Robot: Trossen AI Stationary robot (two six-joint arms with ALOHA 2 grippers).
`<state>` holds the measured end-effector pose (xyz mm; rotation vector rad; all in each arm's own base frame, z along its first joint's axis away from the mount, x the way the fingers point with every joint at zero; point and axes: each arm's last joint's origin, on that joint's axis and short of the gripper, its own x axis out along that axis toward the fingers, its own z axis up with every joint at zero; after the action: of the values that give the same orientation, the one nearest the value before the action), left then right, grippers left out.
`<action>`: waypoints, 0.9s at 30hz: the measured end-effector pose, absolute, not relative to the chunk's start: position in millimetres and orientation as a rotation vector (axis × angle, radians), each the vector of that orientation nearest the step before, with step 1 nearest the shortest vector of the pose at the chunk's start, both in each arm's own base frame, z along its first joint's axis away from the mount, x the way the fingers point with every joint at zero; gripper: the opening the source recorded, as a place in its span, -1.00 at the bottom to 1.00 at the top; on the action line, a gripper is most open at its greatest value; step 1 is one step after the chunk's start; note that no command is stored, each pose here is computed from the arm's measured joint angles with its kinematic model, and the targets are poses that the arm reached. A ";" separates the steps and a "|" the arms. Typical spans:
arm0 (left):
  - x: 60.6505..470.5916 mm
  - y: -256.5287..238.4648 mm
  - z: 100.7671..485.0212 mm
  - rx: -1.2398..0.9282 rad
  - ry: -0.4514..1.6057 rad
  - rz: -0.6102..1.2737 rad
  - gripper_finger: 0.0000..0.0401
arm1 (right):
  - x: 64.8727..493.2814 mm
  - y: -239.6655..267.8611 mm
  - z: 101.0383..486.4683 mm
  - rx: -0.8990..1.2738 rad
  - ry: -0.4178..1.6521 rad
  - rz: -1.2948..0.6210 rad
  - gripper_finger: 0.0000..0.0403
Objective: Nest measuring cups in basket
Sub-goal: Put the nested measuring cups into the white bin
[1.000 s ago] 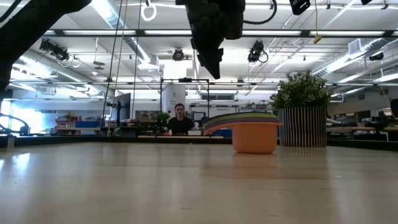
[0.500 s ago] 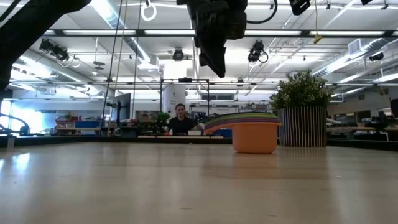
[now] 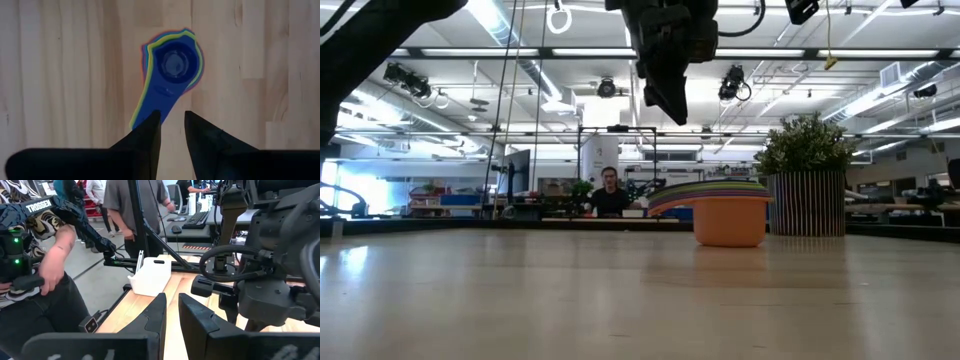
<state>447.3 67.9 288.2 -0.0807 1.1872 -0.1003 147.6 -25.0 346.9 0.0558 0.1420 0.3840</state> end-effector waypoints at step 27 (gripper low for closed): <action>455.0 77.6 281.0 -0.057 1.129 -0.183 0.48 | 147.6 -25.0 346.8 0.056 0.143 0.384 -0.72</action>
<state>455.0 77.6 281.0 -0.0571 1.1287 -0.1829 147.6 -25.0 346.8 0.0562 0.1426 0.3839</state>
